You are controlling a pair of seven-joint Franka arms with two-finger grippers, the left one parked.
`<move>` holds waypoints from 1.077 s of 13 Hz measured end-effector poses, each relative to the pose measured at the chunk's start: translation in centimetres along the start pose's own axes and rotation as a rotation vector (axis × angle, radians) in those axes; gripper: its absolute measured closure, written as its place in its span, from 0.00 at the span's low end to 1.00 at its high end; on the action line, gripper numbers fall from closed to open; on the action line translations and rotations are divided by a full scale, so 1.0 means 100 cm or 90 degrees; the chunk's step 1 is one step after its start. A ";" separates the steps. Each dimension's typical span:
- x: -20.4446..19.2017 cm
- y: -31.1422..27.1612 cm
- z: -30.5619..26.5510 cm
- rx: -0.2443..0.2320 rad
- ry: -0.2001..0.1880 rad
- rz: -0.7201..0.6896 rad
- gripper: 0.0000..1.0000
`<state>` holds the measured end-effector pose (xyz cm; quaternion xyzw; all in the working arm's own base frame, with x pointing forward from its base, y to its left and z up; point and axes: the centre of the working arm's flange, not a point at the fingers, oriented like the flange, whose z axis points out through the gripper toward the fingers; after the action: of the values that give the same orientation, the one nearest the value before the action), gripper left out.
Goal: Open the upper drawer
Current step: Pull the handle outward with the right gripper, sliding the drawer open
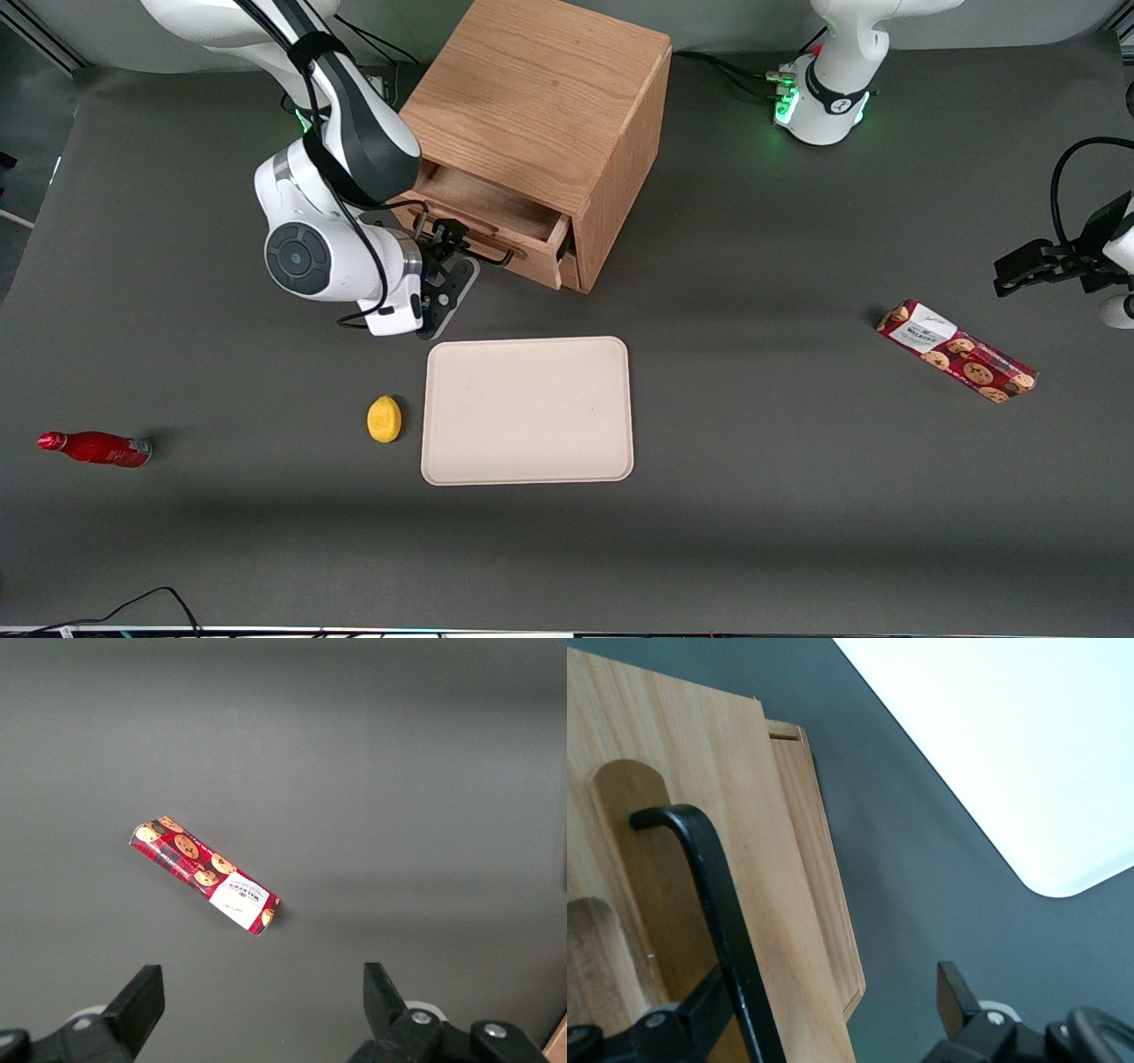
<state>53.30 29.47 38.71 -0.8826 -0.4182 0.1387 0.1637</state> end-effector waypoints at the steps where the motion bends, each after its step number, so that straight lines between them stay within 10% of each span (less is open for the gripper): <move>1: 0.000 0.002 -0.001 0.000 0.002 0.002 0.00; 14: -0.002 0.050 -0.015 -0.027 0.012 -0.004 0.00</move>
<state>57.15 26.06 38.04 -0.8859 -0.4221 0.1208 0.1495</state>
